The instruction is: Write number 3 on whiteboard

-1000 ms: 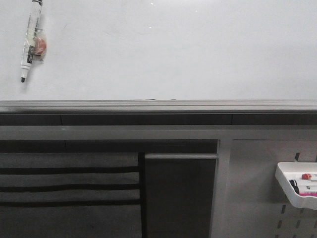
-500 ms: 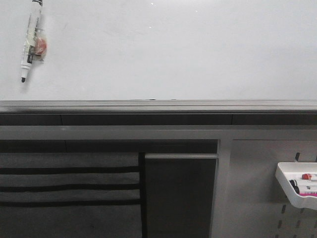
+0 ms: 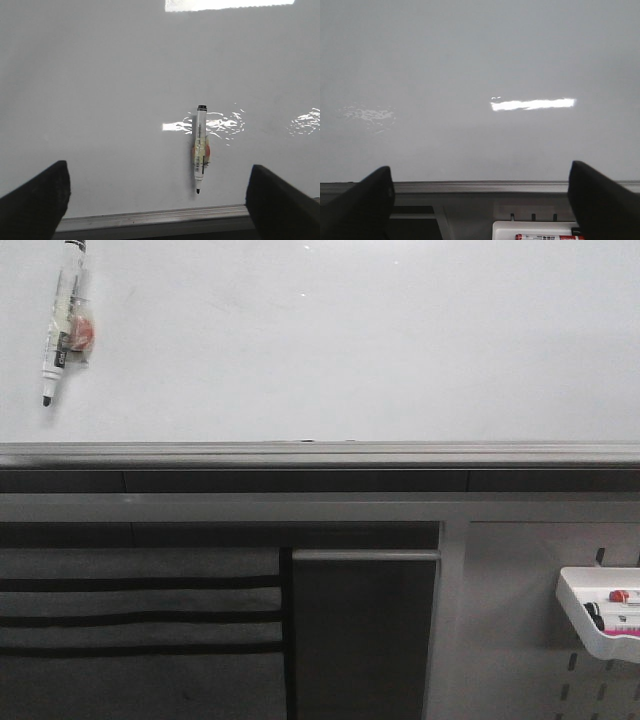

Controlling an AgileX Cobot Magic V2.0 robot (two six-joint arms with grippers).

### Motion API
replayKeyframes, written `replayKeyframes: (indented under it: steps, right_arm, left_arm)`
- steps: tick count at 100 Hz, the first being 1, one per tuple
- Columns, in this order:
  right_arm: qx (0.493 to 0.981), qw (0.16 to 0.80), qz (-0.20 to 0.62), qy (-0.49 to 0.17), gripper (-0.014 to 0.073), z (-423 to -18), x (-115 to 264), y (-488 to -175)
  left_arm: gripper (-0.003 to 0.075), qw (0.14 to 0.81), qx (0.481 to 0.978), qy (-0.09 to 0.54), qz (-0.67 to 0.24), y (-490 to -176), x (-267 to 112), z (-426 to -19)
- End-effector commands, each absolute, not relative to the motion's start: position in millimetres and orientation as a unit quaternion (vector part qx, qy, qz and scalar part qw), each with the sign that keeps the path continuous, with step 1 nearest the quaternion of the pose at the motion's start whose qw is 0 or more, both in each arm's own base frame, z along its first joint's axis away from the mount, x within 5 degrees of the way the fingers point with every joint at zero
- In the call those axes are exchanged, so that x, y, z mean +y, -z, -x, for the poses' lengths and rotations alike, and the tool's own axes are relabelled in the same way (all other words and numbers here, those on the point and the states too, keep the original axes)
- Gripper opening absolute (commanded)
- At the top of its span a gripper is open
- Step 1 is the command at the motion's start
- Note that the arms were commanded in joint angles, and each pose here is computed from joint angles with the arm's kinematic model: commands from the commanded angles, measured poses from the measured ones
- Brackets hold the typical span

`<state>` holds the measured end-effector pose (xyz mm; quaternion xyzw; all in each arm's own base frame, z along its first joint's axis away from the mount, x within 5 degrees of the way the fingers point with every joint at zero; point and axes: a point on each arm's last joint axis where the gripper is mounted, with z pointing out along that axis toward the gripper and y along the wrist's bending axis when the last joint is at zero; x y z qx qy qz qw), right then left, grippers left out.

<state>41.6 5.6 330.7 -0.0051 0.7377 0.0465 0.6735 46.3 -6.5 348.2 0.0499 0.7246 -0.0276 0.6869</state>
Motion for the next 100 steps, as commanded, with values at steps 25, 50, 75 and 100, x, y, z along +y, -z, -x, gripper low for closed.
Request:
replayKeyframes:
  steps: [25, 50, 75, 100]
  right_arm:
    - [0.709, 0.703, 0.002, -0.044, 0.0635, -42.8, 4.9, -347.0]
    - [0.709, 0.703, 0.002, -0.044, 0.0635, -42.8, 4.9, -347.0]
    - [0.709, 0.703, -0.001, -0.051, 0.0635, -42.7, 5.5, -347.1]
    - [0.709, 0.703, -0.001, -0.053, 0.0635, -42.7, 5.6, -347.1]
  left_arm:
    - [0.0662, 0.725, 0.686, 0.052, -0.033, -366.8, -7.7, -47.9]
    - [0.0662, 0.678, 0.729, 0.061, -0.073, -357.3, -13.7, -63.7]
    - [0.0662, 0.591, 0.791, 0.078, -0.137, -337.8, -32.5, -108.4]
    - [0.0662, 0.54, 0.829, 0.058, -0.137, -312.5, -44.5, -170.3]
